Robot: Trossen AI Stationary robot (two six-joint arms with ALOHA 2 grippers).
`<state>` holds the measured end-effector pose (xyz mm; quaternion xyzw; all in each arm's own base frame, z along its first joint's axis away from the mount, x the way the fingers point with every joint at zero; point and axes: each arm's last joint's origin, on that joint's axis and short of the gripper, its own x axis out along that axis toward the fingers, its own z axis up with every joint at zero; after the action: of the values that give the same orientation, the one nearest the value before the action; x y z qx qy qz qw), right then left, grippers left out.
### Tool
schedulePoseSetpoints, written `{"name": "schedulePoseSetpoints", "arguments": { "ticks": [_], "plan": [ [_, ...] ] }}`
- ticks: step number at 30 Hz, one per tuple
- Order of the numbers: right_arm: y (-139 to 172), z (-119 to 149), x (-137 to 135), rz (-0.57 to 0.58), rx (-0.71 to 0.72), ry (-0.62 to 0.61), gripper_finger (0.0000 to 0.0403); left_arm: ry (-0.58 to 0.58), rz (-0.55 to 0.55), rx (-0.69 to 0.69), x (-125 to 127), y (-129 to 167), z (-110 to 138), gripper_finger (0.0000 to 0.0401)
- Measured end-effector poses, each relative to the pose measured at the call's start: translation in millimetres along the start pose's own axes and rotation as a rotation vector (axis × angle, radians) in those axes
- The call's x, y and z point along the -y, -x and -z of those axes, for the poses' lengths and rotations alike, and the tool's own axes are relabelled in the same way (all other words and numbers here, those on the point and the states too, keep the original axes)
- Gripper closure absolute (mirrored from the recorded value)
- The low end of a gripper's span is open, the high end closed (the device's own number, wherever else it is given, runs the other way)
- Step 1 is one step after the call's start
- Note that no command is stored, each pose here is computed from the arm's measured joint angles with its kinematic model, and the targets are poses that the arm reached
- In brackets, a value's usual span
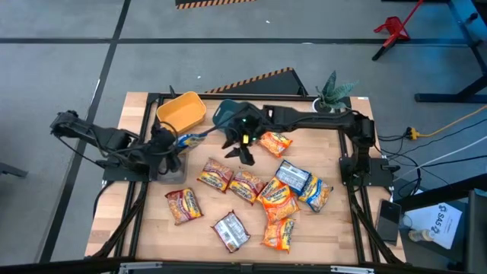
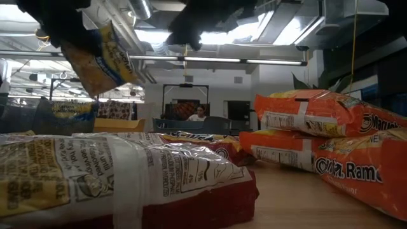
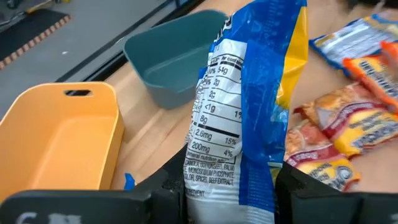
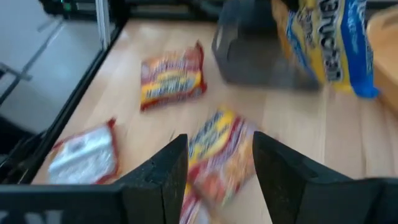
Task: Sort Maruchan noodles
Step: Put the blue noodle pack into the black bin
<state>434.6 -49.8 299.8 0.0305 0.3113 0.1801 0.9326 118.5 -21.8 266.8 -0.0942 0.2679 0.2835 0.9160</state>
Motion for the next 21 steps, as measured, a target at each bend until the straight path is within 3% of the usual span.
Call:
{"name": "schedulePoseSetpoints", "arguments": {
  "ticks": [5, 11, 15, 21],
  "plan": [
    [-13, -1, 7, 0.034, 0.209, 0.096, 0.0237, 0.012, 0.034, 0.008, -9, 10, 3, 0.0290],
    [-22, -11, 12, 0.029, 0.372, 0.301, 0.0237, 0.009, 0.118, 0.014, -12, 18, 3, 0.0290],
    [-37, -10, 20, 0.038, 0.370, 0.310, 0.0220, -0.014, 0.157, 0.004, -11, 20, 4, 0.0290],
    [-60, -10, 32, 0.056, 0.357, 0.290, 0.0159, -0.039, 0.176, 0.005, -10, 22, 5, 0.0290]
  ]
}}
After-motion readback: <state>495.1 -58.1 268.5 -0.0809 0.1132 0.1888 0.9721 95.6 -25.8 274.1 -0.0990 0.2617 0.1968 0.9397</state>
